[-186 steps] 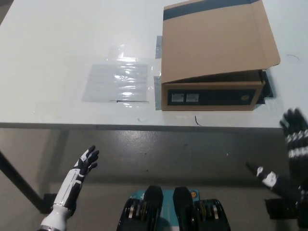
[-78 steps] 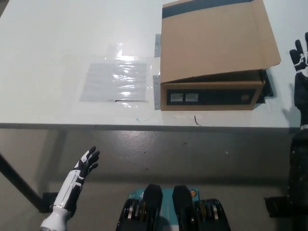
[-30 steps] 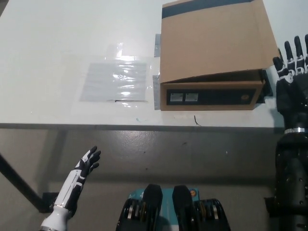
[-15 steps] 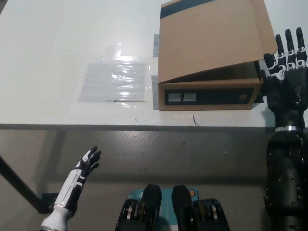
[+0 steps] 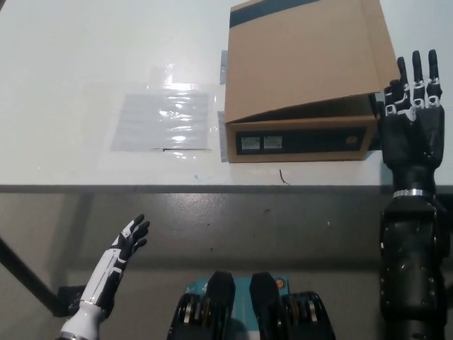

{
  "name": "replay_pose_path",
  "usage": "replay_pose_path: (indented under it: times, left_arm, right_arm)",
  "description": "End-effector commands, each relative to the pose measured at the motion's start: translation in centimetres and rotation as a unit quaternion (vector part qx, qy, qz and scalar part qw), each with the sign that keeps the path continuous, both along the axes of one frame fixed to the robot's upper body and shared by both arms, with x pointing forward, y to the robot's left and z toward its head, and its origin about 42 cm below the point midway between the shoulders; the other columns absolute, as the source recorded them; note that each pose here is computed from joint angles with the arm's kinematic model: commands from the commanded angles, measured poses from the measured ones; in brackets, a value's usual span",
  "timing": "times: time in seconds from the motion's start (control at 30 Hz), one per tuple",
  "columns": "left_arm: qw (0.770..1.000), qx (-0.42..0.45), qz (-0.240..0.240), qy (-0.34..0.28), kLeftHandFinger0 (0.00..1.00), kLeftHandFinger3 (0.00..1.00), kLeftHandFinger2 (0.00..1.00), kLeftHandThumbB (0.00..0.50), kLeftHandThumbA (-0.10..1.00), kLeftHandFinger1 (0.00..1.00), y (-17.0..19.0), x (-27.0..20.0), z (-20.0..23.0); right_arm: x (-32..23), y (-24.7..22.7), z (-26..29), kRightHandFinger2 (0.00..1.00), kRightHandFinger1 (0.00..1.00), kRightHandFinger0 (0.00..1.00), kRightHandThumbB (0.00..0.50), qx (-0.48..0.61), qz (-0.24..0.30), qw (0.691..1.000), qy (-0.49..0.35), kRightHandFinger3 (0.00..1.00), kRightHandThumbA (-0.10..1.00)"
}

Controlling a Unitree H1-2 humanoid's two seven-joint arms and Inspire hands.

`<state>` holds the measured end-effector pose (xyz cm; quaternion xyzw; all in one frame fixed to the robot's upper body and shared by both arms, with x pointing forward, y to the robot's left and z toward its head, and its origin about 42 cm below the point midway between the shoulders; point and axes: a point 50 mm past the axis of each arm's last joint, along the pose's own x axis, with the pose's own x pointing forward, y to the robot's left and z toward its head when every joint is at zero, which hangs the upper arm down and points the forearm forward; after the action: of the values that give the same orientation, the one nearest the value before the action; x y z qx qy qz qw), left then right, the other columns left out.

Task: A small storage box is placed at the center of the table and the robot uses its right hand to slide under its lid and push it upwards to open it

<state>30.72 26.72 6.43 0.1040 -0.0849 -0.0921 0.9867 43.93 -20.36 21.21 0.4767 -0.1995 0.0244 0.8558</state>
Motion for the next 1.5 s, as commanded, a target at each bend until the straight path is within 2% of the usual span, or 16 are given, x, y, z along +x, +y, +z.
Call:
replay_pose_path:
  times: [0.0, 0.3, 0.5, 0.73, 1.2, 1.47]
  left_arm:
    - [0.999, 0.000, -0.007, -0.035, 1.00, 1.00, 1.00, 0.500, 1.00, 1.00, 0.3, 0.8, 1.4]
    - [0.999, 0.001, -0.007, -0.037, 1.00, 1.00, 1.00, 0.500, 1.00, 1.00, 0.4, 1.0, 1.5]
    - [0.999, 0.004, -0.008, -0.038, 1.00, 1.00, 1.00, 0.500, 1.00, 1.00, 0.3, 1.0, 1.7]
    - [0.999, 0.005, -0.009, -0.039, 1.00, 1.00, 1.00, 0.500, 1.00, 1.00, 0.4, 1.0, 1.6]
    - [0.999, 0.003, -0.011, -0.042, 1.00, 1.00, 1.00, 0.500, 1.00, 1.00, 0.4, 1.2, 1.9]
    - [0.999, 0.007, -0.010, -0.037, 1.00, 1.00, 1.00, 0.500, 1.00, 1.00, 0.3, 1.2, 1.9]
  right_arm:
    - [1.1, 3.7, 2.3, 1.00, 1.00, 1.00, 0.301, 0.028, 0.078, 0.996, -0.019, 1.00, 1.00]
    - [2.2, 3.9, 3.2, 1.00, 1.00, 1.00, 0.326, 0.148, 0.091, 0.985, -0.005, 1.00, 1.00]
    - [2.5, 3.5, 3.7, 1.00, 1.00, 1.00, 0.320, 0.179, 0.101, 0.979, -0.009, 1.00, 1.00]
    - [2.6, 3.5, 4.4, 1.00, 1.00, 1.00, 0.330, 0.194, 0.104, 0.975, -0.007, 1.00, 1.00]
    - [2.8, 5.7, 6.1, 1.00, 1.00, 1.00, 0.315, 0.213, 0.127, 0.969, -0.010, 1.00, 1.00]
    - [2.5, 6.2, 9.2, 1.00, 1.00, 1.00, 0.316, 0.202, 0.135, 0.969, -0.048, 1.00, 1.00]
